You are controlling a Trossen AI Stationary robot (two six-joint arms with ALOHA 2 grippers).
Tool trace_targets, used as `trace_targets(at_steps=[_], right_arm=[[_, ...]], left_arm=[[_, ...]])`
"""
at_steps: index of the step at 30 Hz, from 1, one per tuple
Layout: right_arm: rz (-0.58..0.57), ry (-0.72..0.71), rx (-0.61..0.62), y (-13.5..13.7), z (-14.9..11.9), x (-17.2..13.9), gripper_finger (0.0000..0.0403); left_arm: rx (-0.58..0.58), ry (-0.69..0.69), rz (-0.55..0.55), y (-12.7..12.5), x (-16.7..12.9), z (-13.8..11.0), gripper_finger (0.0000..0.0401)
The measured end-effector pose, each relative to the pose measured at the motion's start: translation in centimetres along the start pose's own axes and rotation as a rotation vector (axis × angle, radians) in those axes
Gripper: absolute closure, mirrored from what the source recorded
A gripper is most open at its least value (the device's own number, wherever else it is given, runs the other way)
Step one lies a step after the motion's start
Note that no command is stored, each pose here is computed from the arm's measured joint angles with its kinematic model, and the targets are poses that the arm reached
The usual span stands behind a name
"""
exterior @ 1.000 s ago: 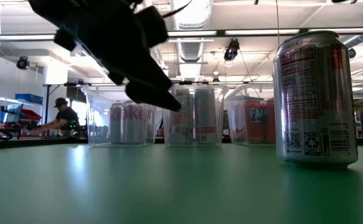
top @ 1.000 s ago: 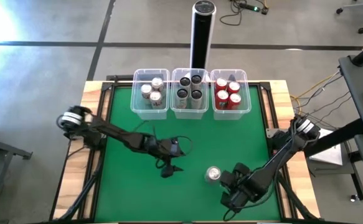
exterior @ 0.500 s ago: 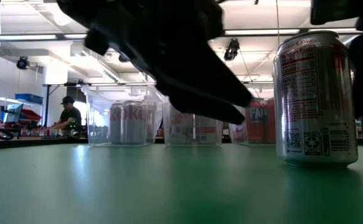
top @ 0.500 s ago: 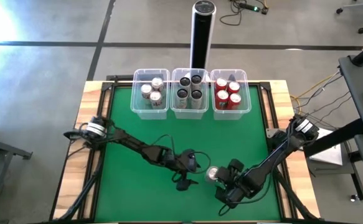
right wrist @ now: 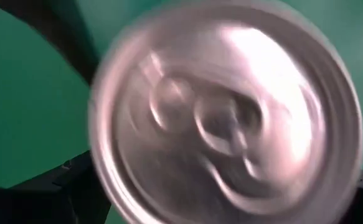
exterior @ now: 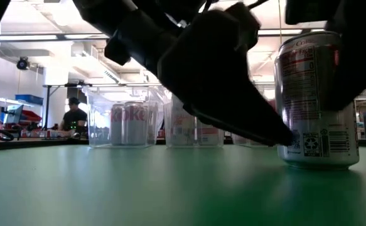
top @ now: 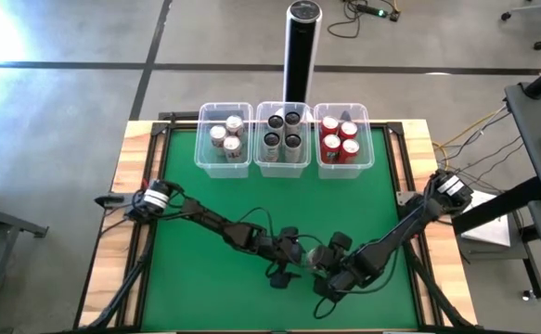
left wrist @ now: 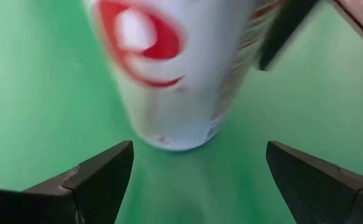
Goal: Sort soda cans
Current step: Put the silver can into the top left transparent bin
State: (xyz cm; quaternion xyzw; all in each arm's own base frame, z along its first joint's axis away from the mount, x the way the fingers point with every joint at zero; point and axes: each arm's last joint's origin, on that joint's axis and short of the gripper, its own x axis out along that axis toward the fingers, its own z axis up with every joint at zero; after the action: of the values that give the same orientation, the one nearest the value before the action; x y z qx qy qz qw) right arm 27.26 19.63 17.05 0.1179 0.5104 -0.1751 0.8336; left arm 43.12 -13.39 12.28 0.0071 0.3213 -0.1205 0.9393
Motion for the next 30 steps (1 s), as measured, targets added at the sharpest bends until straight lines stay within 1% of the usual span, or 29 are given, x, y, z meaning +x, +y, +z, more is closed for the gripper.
trace_targets(at_steps=[6,9,16,20,23,27,30], right_arm=[[0.051,-0.048,-0.008,0.0,1.5,0.5,0.0035],[0.048,-0.051,-0.003,-0.2,2.0,0.7,0.0035],[0.098,0.027,-0.009,-0.1,1.7,0.7,0.0035],[0.092,0.019,0.002,-0.2,1.8,0.8,0.0038],[0.091,0.021,0.003,-0.3,2.1,0.9,0.0058],[0.087,0.019,0.002,-0.6,2.4,1.0,0.0107],[0.088,0.017,-0.008,-0.6,2.6,1.0,0.0111]], left_arm=[[-0.032,0.020,0.037,0.4,-0.8,-0.8,0.0050],[-0.046,0.024,0.053,0.5,-1.5,-1.3,0.0050],[-0.068,0.041,0.056,0.6,-2.6,-2.3,0.0050],[-0.084,0.024,0.055,0.6,-2.9,-2.3,0.0050],[-0.087,0.012,0.053,0.6,-2.9,-2.1,0.0050],[-0.087,0.005,0.052,0.5,-3.1,-1.9,0.0050],[-0.088,0.012,0.058,0.6,-3.8,-1.7,0.0050]])
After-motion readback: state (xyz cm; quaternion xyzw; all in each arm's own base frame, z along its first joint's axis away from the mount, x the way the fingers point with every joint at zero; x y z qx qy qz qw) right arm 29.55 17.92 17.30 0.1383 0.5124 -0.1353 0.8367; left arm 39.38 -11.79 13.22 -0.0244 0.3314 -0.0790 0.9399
